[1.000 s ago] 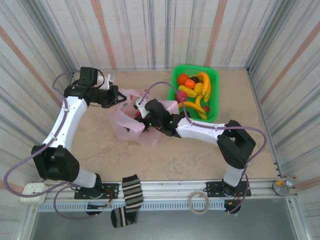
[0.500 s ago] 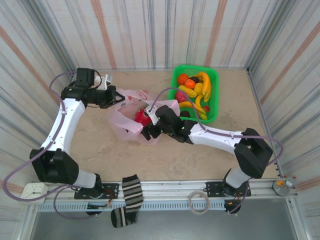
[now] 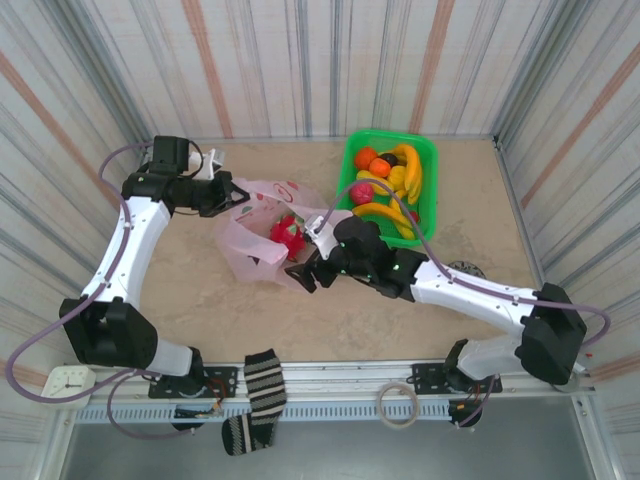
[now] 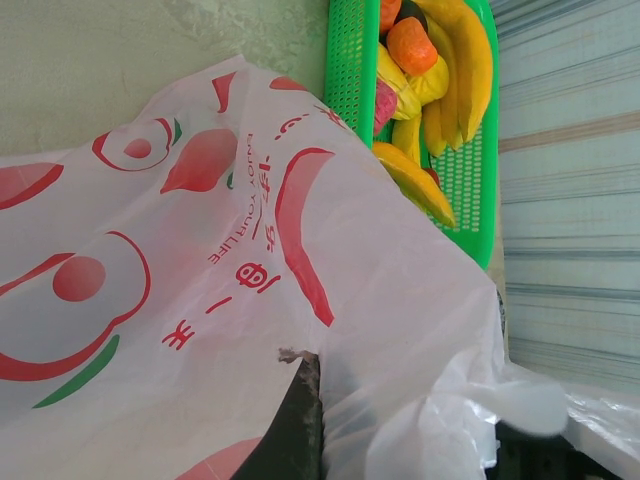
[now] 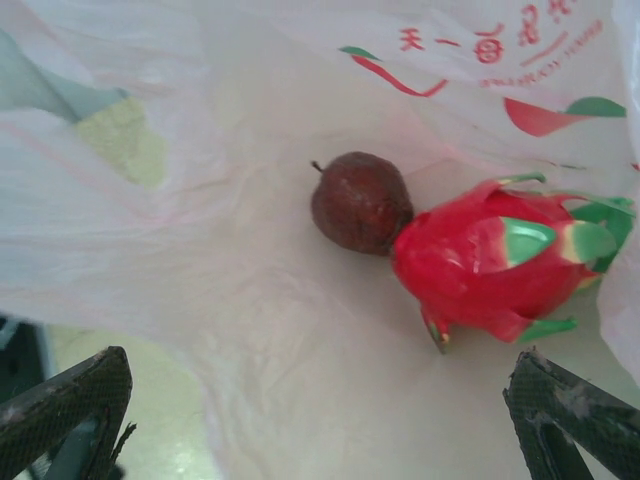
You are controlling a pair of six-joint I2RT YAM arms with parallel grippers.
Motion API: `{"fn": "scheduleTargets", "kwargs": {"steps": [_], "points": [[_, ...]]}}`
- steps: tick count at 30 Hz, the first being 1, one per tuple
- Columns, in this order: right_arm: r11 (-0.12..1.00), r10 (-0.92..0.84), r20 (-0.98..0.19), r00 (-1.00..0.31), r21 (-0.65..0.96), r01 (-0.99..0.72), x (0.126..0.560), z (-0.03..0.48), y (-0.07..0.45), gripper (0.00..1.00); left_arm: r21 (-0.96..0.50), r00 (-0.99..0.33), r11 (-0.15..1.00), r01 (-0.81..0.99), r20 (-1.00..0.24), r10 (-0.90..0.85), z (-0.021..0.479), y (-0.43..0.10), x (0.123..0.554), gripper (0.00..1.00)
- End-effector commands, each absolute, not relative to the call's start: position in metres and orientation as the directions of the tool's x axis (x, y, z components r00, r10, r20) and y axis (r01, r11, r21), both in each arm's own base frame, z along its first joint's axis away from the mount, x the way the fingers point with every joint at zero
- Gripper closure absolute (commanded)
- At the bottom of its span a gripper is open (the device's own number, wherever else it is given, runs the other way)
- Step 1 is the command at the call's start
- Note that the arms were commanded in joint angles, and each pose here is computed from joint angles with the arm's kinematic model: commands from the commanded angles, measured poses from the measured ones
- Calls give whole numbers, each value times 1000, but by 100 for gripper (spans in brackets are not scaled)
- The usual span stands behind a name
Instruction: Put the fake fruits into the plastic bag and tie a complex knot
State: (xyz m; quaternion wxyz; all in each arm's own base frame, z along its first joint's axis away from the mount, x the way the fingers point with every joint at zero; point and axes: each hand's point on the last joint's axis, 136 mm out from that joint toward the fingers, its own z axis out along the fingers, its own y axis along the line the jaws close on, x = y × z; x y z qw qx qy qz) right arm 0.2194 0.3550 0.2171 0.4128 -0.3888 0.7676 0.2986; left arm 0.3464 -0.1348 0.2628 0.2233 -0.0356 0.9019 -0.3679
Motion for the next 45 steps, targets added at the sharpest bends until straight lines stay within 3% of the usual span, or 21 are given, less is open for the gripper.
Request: {"fn": "scheduleTargets", "kwargs": {"steps": [1, 22, 34, 39, 45], "points": [[467, -353, -878, -324, 134, -874, 205, 235, 353, 1, -683, -890, 723, 105, -389, -238, 267, -132, 342, 100], [429, -209, -947, -243, 134, -893, 197, 321, 345, 1, -679, -888, 727, 103, -392, -240, 265, -131, 343, 100], [418, 45, -963, -265, 259, -871, 208, 400, 306, 1, -688, -892, 721, 89, -377, -249, 258, -132, 343, 100], [513, 104, -944, -312, 319, -797, 235, 402, 273, 1, -682, -890, 725, 90, -382, -249, 258, -131, 344, 100], [689, 88, -882, -463, 390, -611, 279, 357, 233, 1, -674, -884, 732, 95, -395, -249, 262, -130, 342, 100]]}}
